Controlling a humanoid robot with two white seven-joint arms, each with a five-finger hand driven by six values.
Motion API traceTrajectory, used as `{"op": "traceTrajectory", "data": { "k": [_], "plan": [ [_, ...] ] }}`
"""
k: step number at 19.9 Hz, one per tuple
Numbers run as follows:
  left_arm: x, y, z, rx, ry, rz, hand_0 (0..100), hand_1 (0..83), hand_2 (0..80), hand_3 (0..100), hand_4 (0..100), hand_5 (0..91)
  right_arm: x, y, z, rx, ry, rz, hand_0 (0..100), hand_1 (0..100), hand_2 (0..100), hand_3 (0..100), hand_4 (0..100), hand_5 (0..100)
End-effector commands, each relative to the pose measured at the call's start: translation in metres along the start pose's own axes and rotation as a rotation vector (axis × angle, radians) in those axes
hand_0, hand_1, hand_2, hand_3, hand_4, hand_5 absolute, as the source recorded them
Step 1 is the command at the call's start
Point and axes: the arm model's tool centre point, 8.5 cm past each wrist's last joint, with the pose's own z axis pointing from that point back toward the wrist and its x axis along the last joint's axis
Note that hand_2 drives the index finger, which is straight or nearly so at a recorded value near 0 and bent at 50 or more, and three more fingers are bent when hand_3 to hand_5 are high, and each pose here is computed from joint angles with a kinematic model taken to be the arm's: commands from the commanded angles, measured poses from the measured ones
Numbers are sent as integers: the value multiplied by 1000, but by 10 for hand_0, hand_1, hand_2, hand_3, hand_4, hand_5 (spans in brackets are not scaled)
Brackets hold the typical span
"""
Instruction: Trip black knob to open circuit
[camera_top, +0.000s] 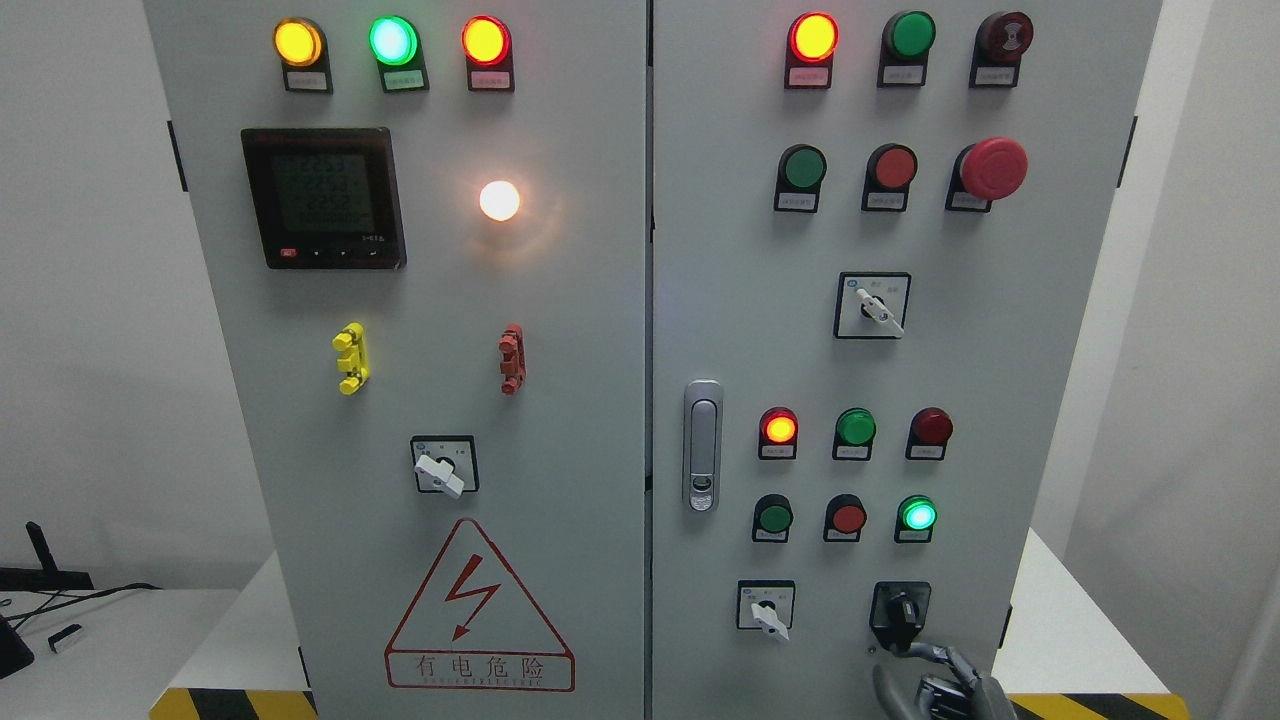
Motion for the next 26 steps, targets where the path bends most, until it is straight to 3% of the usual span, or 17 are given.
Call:
{"op": "traceTrajectory", "data": {
  "k": [1, 8, 11, 12, 14, 15, 16, 17, 19, 21, 26],
  "plan": [
    [0, 0, 0, -4, -1, -30, 120, 389, 0, 0, 0, 0, -4, -16, 1, -38, 12, -3, 277, 670, 390, 1000, 1000, 954],
    [0, 0, 0, -4, -1, -30, 120, 389, 0, 0, 0, 0, -9, -26, 11, -41, 22, 5, 288, 664, 409, 1000, 1000, 953],
    [0, 0, 0, -4, -1, -30, 120, 389, 0, 0, 0, 0, -15, -34, 31, -25, 32, -2, 353, 564, 462, 1000, 1000, 941],
    [0, 0, 0, -4, -1, -30, 120, 389, 0, 0, 0, 0, -17, -38, 39, -21, 35, 0, 372, 489, 476, 1000, 1000, 924],
    [0, -1, 0, -6, -1, -30, 120, 389, 0, 0, 0, 0, -17, -44, 52, -10, 36, -22, 369, 375, 473, 1000, 951, 891],
    [0, 0, 0, -4, -1, -30, 120, 389, 0, 0, 0, 0, -16, -47, 61, 10, 35, -55, 350, 301, 460, 985, 872, 864],
    [0, 0, 0, -4, -1, -30, 120, 389, 0, 0, 0, 0, -15, -49, 71, 48, 34, -87, 290, 176, 432, 835, 745, 769],
    [0, -1, 0, -6, -1, -30, 120, 389, 0, 0, 0, 0, -14, -52, 80, 88, 38, -103, 250, 141, 416, 778, 693, 719],
    [0, -1, 0, -6, -1, -30, 120, 389, 0, 0, 0, 0, -13, -59, 89, 100, 41, -100, 36, 48, 324, 560, 471, 454],
    [0, 0, 0, -4, -1, -30, 120, 389, 0, 0, 0, 0, -13, -68, 94, 92, 45, -96, 0, 3, 289, 490, 406, 389],
    [0, 0, 0, -4, -1, -30, 120, 389, 0, 0, 0, 0, -11, -86, 101, 71, 44, -117, 0, 0, 255, 446, 355, 325]
  ]
}}
